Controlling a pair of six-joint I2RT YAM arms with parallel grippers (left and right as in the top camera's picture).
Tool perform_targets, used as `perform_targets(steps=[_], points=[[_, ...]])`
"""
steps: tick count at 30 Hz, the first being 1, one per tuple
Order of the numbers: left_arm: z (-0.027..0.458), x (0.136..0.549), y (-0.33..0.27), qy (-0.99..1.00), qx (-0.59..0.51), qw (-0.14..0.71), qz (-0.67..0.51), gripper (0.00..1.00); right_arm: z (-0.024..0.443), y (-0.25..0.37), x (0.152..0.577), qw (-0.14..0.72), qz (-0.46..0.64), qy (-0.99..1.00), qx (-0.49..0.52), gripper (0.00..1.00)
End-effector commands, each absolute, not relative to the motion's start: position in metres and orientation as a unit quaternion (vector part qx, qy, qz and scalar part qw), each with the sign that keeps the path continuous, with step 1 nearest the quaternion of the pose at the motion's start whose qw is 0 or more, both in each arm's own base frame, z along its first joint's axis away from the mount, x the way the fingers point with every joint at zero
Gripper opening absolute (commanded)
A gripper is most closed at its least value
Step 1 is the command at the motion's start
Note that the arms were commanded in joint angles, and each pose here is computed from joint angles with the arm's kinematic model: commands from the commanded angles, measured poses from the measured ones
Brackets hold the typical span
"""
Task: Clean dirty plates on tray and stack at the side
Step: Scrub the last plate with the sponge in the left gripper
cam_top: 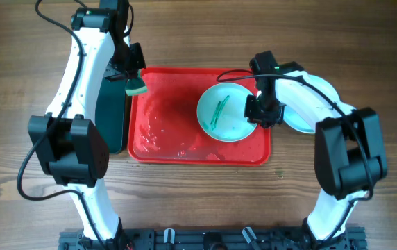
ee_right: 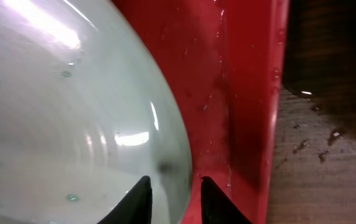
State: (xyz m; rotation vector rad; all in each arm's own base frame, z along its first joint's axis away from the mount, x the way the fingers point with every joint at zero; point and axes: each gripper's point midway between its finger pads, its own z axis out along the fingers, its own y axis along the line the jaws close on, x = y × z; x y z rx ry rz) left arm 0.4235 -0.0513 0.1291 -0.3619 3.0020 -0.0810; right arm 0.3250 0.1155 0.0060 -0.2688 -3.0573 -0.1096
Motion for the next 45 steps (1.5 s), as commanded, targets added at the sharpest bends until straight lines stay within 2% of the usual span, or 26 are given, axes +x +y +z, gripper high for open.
perform_targets(steps=[1,2,4,10,15,19,23,29,33,41,45], points=[[0.138,0.428,-0.056,0.989,-0.124,0.073,-0.035,0.04,0.001,0.123,0.324,0.039,-0.053,-0.997,-0.033,0.09],[0.138,0.429,-0.056,0.989,-0.124,0.074,-0.035,0.04,0.002,0.126,0.326,0.035,-0.061,-0.997,-0.019,0.04],[0.138,0.429,-0.056,0.989,-0.124,0.075,-0.036,0.04,0.009,0.131,0.336,0.021,-0.073,-0.997,0.001,0.04],[0.138,0.429,-0.056,0.989,-0.123,0.075,-0.035,0.04,0.04,0.205,0.377,-0.057,-0.217,-0.974,0.039,0.04],[0.138,0.429,-0.056,0.989,-0.12,0.075,-0.035,0.04,0.026,0.243,0.374,-0.069,-0.227,-0.968,0.079,0.04],[0.138,0.429,-0.056,0.989,-0.12,0.075,-0.035,0.04,-0.012,0.248,0.367,-0.026,-0.217,-0.975,0.029,0.04],[0.134,0.427,-0.061,0.99,-0.114,0.07,-0.035,0.04,-0.018,0.242,0.374,-0.024,-0.209,-0.977,-0.026,0.04],[0.088,0.42,-0.099,0.995,-0.069,0.066,-0.037,0.04,-0.018,0.242,0.376,-0.031,-0.205,-0.978,-0.026,0.04],[0.05,0.411,-0.12,0.997,-0.001,0.071,-0.037,0.04,-0.018,0.242,0.375,-0.031,-0.205,-0.978,-0.018,0.04],[-0.006,0.39,-0.121,0.997,0.023,0.07,-0.032,0.04,-0.018,0.242,0.375,-0.031,-0.205,-0.978,-0.018,0.04],[-0.004,0.369,-0.166,0.976,0.14,0.044,-0.16,0.04,-0.018,0.242,0.375,-0.03,-0.204,-0.978,-0.018,0.04]])
